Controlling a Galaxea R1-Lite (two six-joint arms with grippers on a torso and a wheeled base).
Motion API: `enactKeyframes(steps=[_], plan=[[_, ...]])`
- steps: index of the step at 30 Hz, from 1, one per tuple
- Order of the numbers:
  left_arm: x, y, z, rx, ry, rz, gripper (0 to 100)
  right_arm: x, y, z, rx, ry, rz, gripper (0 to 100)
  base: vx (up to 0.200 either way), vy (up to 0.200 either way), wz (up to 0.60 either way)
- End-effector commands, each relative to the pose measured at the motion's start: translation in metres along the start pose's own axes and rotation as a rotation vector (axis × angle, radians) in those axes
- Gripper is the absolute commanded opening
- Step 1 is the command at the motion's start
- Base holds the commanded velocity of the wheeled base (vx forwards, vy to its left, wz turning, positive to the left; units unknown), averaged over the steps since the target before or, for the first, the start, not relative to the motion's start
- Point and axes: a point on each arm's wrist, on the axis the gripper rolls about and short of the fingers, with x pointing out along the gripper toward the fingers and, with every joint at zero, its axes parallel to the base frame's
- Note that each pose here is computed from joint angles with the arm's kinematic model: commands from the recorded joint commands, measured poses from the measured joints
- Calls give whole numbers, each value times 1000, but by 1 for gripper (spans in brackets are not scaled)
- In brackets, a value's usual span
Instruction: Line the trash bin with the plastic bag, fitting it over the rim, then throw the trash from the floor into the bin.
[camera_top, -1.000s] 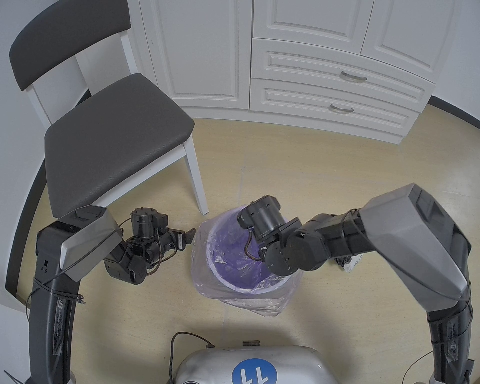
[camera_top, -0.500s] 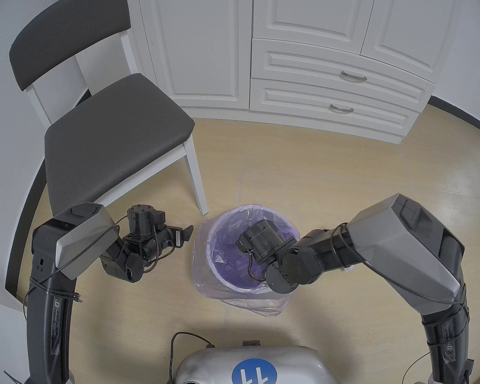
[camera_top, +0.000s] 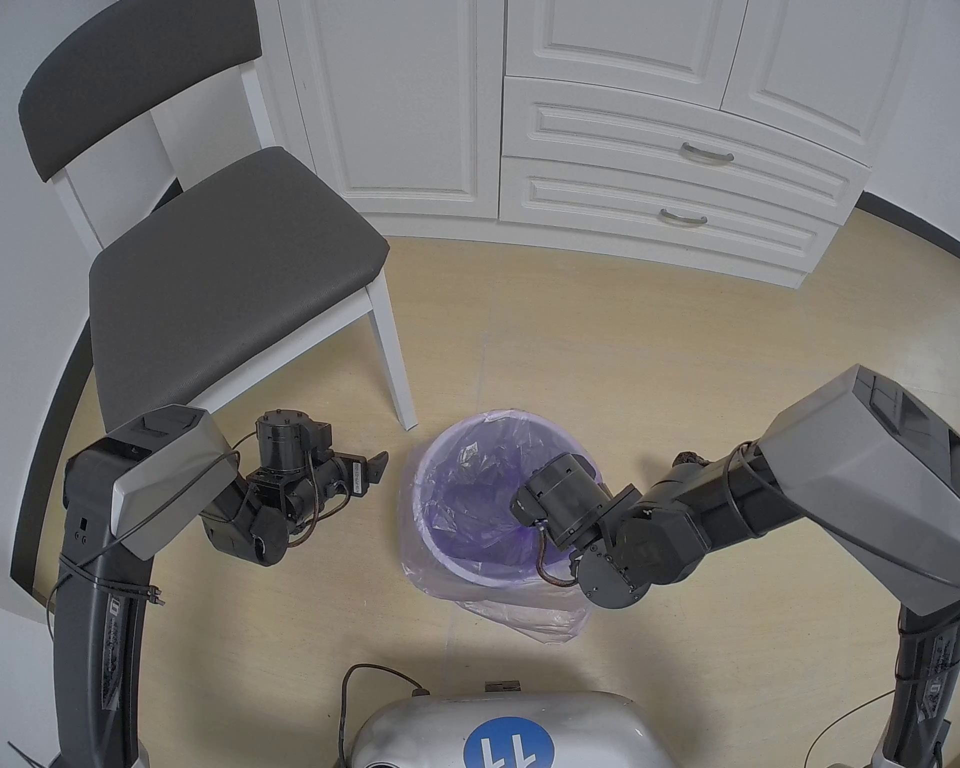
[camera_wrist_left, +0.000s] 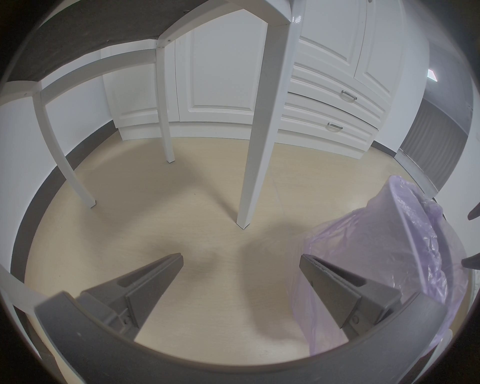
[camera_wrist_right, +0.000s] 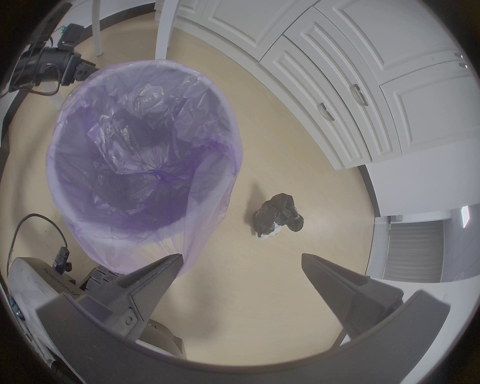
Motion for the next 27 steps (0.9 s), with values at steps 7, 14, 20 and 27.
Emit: enactKeyframes(steps=[7, 14, 20, 27], plan=[[-1, -2, -1, 1, 3, -5, 100, 19, 17, -16, 54, 53, -14, 100, 0, 0, 0], [-3, -4, -1, 1, -10, -8, 100, 31, 34, -33, 121, 94, -28, 100, 0, 0, 0], [-3, -7, -1, 3, -15, -9, 100, 48, 36, -26, 280, 61, -31, 100, 0, 0, 0], [-3, -9, 0, 5, -18, -11, 100, 50, 35, -30, 411, 47, -23, 100, 0, 0, 0]])
